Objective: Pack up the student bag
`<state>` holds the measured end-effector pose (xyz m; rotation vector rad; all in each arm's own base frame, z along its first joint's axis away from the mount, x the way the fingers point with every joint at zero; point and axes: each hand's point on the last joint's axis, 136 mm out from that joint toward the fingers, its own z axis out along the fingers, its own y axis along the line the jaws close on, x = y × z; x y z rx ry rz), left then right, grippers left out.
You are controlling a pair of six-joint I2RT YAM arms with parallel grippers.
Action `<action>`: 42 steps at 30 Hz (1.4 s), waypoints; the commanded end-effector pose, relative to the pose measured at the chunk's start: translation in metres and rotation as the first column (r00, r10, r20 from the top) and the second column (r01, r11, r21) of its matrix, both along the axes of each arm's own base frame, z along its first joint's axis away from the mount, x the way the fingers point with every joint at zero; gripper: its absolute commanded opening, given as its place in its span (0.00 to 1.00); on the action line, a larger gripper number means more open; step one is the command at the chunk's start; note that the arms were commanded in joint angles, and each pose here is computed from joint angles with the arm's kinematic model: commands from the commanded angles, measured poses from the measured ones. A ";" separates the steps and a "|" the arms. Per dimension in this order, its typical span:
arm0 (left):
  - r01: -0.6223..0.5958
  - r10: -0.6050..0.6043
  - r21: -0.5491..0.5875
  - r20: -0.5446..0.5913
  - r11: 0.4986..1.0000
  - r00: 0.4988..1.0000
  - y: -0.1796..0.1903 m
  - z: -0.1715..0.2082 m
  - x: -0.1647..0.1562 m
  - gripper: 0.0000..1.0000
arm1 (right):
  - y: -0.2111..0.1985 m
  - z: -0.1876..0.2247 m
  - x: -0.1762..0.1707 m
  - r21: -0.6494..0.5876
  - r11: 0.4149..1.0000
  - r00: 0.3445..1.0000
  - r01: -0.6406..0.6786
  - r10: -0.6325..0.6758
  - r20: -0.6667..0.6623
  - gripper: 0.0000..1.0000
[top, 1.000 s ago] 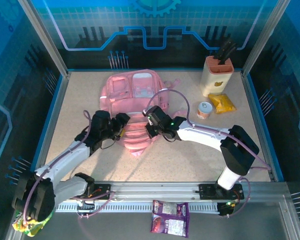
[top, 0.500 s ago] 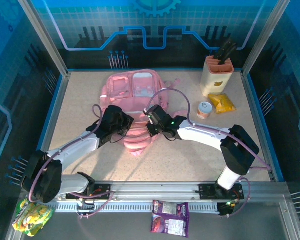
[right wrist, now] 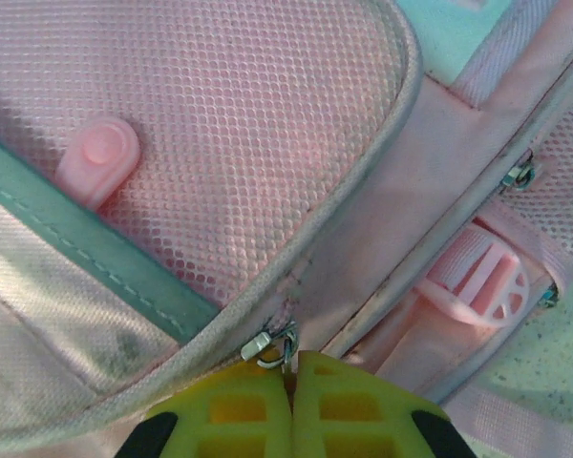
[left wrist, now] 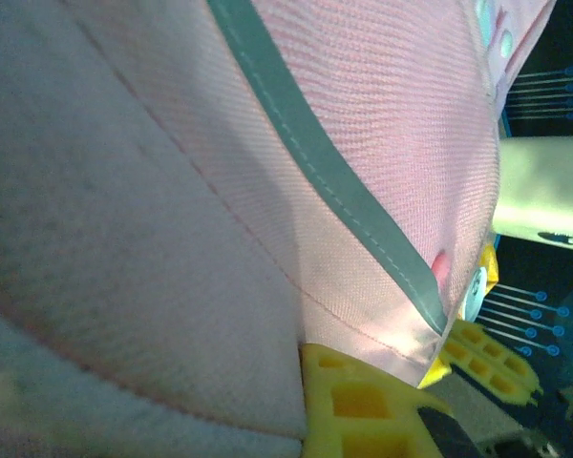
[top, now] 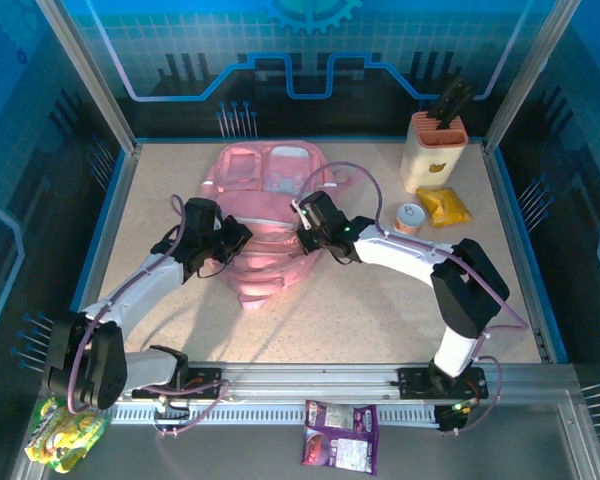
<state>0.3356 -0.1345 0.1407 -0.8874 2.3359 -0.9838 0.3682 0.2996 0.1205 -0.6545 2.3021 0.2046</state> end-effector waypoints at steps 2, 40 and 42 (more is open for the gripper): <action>0.057 -0.060 0.057 0.047 0.997 0.997 0.004 0.011 0.005 0.00 | -0.014 0.025 0.027 0.007 0.998 0.995 0.060 -0.060 0.079 0.06; -0.369 -0.131 0.748 0.515 0.552 0.847 0.168 -0.023 0.048 0.99 | -0.275 0.001 0.021 0.215 0.912 0.821 0.348 -0.408 0.400 1.00; -0.333 -0.216 0.756 0.524 0.564 0.824 0.153 -0.034 0.054 0.99 | -0.262 -0.007 0.024 0.232 0.935 0.838 0.268 -0.345 0.423 1.00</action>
